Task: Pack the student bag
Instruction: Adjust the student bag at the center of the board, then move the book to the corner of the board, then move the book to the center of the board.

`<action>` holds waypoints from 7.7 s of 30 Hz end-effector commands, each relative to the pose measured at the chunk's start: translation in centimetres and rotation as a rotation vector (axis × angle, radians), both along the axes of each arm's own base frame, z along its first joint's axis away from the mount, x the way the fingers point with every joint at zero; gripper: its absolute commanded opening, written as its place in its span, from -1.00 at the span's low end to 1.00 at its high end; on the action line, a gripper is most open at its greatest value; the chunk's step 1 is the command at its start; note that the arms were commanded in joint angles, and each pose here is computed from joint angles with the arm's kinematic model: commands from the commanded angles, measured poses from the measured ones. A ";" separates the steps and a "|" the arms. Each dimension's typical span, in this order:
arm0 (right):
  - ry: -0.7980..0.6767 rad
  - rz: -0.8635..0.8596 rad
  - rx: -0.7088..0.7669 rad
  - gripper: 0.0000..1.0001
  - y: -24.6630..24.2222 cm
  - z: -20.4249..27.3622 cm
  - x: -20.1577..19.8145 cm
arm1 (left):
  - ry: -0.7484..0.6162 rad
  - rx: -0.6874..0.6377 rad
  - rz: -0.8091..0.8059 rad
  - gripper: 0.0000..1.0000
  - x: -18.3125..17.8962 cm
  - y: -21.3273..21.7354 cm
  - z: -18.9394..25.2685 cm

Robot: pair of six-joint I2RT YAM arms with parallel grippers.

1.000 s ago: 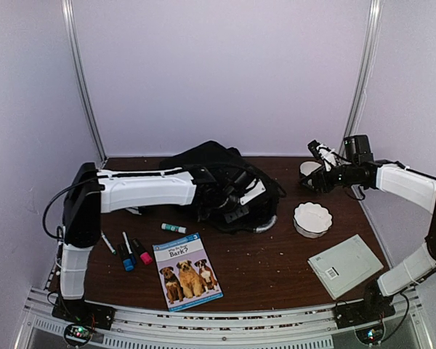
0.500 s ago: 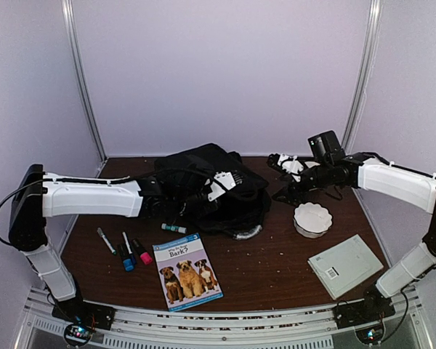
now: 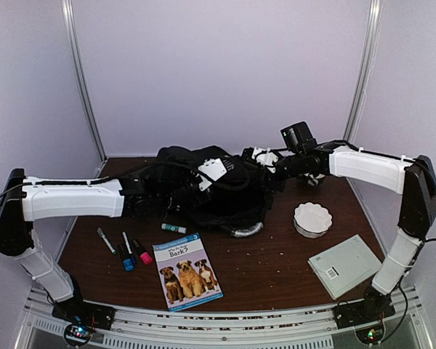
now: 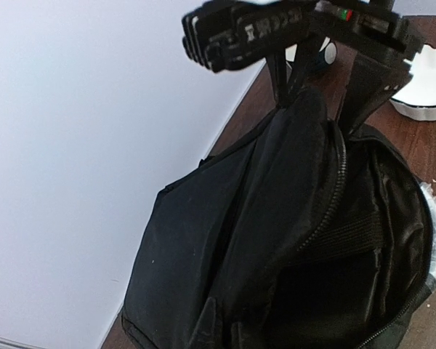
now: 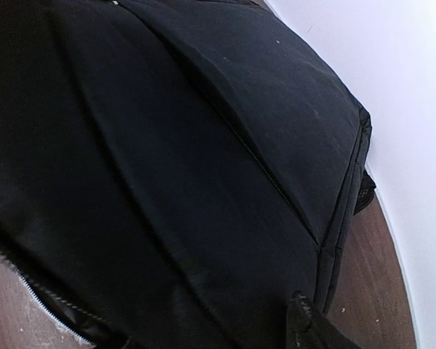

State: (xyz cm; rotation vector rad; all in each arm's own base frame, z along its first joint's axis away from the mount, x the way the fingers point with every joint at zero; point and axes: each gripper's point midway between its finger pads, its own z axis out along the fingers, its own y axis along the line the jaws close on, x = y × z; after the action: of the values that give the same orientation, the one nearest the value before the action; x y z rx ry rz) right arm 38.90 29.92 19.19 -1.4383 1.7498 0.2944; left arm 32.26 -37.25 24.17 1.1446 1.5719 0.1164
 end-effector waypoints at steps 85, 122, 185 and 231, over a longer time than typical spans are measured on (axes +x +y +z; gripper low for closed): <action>0.420 -0.476 -0.514 0.45 -28.1 -6.8 -17.1 | 0.736 -0.270 -0.182 0.41 -7.2 -1.9 -7.1; 1.155 -0.463 -0.701 0.82 -35.1 -15.8 -22.7 | 0.780 -0.194 -0.198 0.41 -6.6 -3.7 -8.9; 0.095 0.030 -0.851 0.69 -6.6 -15.2 -13.0 | 0.846 -0.253 -0.024 0.41 -7.2 -0.6 -7.4; 1.183 -0.225 -0.362 0.75 -6.6 -15.3 -23.8 | 0.377 0.401 -0.541 0.21 -16.2 -5.0 -15.8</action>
State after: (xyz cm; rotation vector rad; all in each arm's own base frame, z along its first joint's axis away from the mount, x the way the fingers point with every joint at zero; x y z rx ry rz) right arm 15.34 22.92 4.20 -1.3787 2.9821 0.7853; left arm 14.41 -39.97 7.66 1.9198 1.7873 -0.2659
